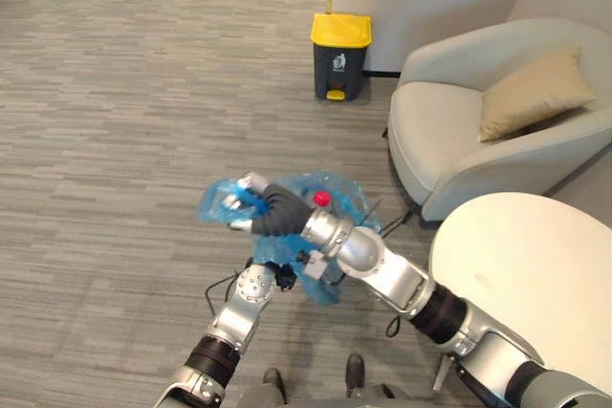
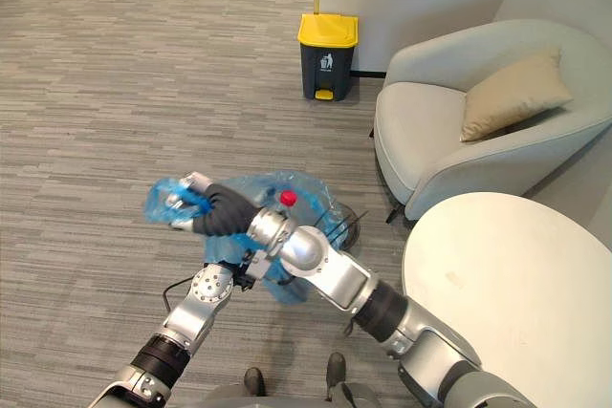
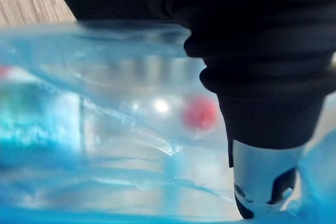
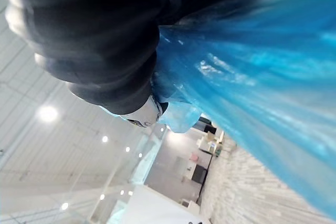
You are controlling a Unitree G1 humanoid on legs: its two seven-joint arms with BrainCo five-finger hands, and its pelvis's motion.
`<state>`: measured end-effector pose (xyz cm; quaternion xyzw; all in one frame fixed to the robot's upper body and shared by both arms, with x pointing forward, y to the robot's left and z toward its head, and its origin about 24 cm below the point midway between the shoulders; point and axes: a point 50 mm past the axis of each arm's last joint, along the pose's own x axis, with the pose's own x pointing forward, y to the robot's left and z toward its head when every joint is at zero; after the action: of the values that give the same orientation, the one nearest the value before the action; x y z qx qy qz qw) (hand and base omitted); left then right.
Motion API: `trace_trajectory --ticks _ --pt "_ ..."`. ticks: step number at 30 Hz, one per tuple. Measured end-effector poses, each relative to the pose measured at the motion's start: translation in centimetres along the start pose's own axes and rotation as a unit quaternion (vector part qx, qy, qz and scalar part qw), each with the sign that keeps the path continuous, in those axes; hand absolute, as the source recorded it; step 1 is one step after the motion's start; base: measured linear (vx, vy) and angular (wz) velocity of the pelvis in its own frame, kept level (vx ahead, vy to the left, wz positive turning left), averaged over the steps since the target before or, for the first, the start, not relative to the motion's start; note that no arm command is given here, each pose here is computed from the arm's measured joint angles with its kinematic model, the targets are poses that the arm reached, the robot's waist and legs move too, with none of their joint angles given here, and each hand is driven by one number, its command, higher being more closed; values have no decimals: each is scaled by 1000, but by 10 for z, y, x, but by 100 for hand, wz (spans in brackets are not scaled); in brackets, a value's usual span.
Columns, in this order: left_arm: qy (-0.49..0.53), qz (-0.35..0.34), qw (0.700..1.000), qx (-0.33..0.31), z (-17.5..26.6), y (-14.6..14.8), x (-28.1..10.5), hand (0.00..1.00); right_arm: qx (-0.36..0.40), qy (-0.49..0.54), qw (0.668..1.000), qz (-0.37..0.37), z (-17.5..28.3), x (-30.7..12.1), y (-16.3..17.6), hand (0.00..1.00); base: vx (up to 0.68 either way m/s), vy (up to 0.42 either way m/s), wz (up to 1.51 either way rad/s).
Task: Gather rubbish on tea table into small bin, then transfer packed bag to large trash can.
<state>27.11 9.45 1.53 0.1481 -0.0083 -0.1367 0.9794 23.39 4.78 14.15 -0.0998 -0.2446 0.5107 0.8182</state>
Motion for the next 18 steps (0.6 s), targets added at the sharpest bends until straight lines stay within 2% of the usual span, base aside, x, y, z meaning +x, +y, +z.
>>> trace_trajectory --ticks 4,5,12,18 --pt "-16 -4 1000 14 10 -4 9 0 10 28 999 20 -12 10 11 100 -5 -1 6" --pt "-24 -2 1000 20 14 -5 12 100 13 34 999 26 -15 13 16 100 -2 10 13" --pt "-53 -9 998 36 29 -9 21 100 52 62 997 21 -28 15 22 100 -4 13 9" --pt "-53 -5 998 34 29 -10 21 100 53 64 996 20 -29 15 23 100 0 2 1"
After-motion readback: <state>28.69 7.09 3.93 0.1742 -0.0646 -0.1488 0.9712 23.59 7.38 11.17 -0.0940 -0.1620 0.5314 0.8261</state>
